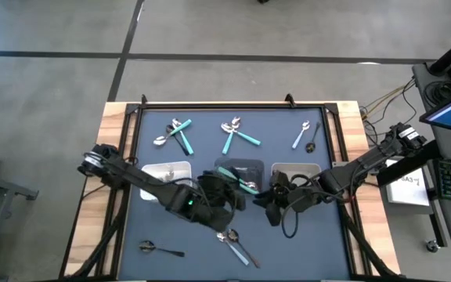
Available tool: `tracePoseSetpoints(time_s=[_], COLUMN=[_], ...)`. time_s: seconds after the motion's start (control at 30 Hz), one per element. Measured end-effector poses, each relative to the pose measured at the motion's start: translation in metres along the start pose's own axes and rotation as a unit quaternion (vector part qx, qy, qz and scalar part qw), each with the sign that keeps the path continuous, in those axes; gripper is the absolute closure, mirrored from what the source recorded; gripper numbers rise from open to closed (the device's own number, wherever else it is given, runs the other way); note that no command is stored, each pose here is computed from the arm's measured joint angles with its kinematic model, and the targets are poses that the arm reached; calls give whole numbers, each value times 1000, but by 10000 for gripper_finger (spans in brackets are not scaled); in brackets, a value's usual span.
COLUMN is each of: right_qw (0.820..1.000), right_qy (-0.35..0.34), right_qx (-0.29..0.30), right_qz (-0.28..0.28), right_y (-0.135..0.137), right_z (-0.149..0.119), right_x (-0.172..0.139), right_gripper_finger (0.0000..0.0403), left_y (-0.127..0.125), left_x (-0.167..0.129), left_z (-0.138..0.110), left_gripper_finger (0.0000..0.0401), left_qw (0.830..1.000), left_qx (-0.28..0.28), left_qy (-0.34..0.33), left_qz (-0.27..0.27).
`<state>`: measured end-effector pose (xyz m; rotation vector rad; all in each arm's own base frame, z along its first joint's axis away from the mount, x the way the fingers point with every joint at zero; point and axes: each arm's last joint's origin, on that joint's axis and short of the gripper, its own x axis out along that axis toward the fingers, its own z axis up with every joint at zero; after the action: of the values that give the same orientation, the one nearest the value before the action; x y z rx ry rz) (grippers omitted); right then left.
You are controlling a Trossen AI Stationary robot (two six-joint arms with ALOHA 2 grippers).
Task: Sort silverware by color (type)
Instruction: Put the black spoon into the gray bin
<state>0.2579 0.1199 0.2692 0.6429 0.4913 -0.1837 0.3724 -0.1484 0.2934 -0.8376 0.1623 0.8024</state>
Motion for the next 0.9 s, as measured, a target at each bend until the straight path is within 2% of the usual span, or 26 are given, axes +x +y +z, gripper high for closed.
tracePoseSetpoints(time_s=[0.37, 0.47, 0.9], right_qw=[999, 999, 999], right_qy=[-12, -11, -12], right_qx=[-31, -35, -47], right_qz=[-12, -13, -20], right_y=[-3, -3, -6], right_z=[3, 3, 5], right_x=[1, 2, 3], right_gripper_finger=[296, 296, 296], left_y=[-8, -10, -17], left_x=[38, 42, 42], left_z=[-12, -14, -10], left_gripper_finger=[401, 401, 400], left_qw=[999, 999, 998], left_qx=[-27, -40, -27], left_qy=[1, 0, 0], left_qz=[-28, -37, -56])
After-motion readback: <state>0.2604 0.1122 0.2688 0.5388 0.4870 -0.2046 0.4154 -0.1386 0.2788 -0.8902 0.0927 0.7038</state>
